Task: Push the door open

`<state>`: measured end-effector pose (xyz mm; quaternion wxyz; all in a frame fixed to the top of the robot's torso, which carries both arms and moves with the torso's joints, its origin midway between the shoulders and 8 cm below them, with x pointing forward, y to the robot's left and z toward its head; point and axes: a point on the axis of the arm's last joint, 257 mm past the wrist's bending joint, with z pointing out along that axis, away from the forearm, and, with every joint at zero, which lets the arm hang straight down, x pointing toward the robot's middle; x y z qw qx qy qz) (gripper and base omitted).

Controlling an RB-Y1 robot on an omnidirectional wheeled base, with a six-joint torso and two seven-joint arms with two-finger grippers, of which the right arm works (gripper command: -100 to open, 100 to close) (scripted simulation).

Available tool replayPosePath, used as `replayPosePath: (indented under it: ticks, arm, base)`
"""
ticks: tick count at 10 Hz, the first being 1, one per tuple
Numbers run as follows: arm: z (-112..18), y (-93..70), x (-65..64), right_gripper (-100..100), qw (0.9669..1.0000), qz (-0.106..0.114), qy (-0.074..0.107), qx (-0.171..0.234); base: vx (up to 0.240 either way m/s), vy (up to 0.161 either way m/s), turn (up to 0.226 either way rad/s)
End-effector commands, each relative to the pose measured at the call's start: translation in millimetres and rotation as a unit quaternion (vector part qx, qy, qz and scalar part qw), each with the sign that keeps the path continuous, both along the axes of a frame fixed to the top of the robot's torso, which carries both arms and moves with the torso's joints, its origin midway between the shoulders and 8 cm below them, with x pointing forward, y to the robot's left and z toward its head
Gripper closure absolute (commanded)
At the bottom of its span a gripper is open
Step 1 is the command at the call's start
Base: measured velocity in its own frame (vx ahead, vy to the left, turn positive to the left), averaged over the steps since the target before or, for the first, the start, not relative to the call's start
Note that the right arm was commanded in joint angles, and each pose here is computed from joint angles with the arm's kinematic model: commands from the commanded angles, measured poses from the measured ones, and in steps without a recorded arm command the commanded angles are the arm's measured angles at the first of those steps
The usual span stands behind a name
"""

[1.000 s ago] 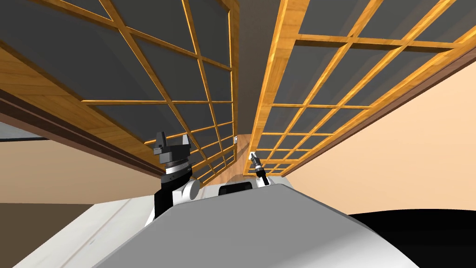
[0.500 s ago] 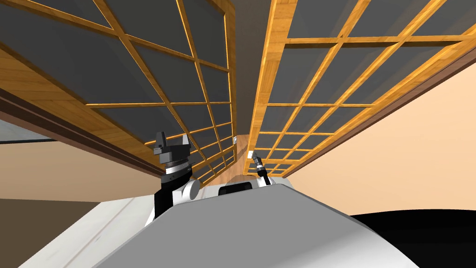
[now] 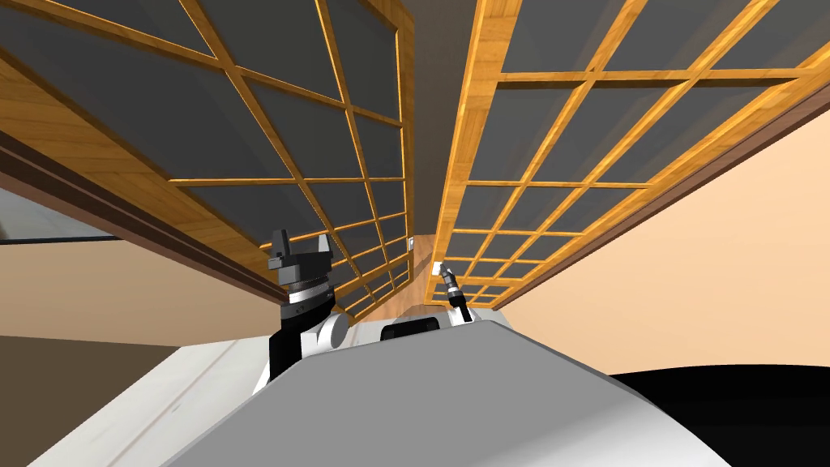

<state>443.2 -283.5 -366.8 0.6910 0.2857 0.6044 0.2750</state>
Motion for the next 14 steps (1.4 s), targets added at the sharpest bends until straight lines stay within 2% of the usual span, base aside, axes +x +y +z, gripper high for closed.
replayPosePath:
  ticks: [1,3,5,6,8,9,11,12,14]
  arm:
    - [0.1,-2.0,0.5,-100,0.9996,0.000,-0.002,0.029]
    - [0.2,-3.1,0.9,-100,0.9987,0.001,-0.004,0.051]
    - [0.4,-5.3,1.7,-100,0.9960,0.000,-0.008,0.089]
    - [0.4,-5.3,1.7,-100,0.9957,0.001,-0.008,0.093]
    - [0.4,-7.3,2.5,-100,0.9912,0.000,-0.012,0.132]
    - [0.4,-7.3,2.5,-100,0.9905,0.001,-0.012,0.137]
    - [0.4,-9.3,3.4,-100,0.9841,0.000,-0.017,0.177]
    - [0.4,-9.3,3.4,-100,0.9828,0.001,-0.017,0.184]
    - [0.1,-11.0,4.3,-100,0.9744,0.000,-0.022,0.224]
  base:
    - [-0.029,-0.006,0.022]
    - [-0.026,-0.007,0.016]
    - [-0.019,-0.004,0.024]
    - [-0.019,-0.004,0.008]
    - [-0.028,-0.003,0.025]
    - [-0.026,-0.005,0.010]
    - [-0.028,-0.003,0.025]
    - [-0.024,-0.002,0.013]
    - [-0.026,-0.002,0.029]
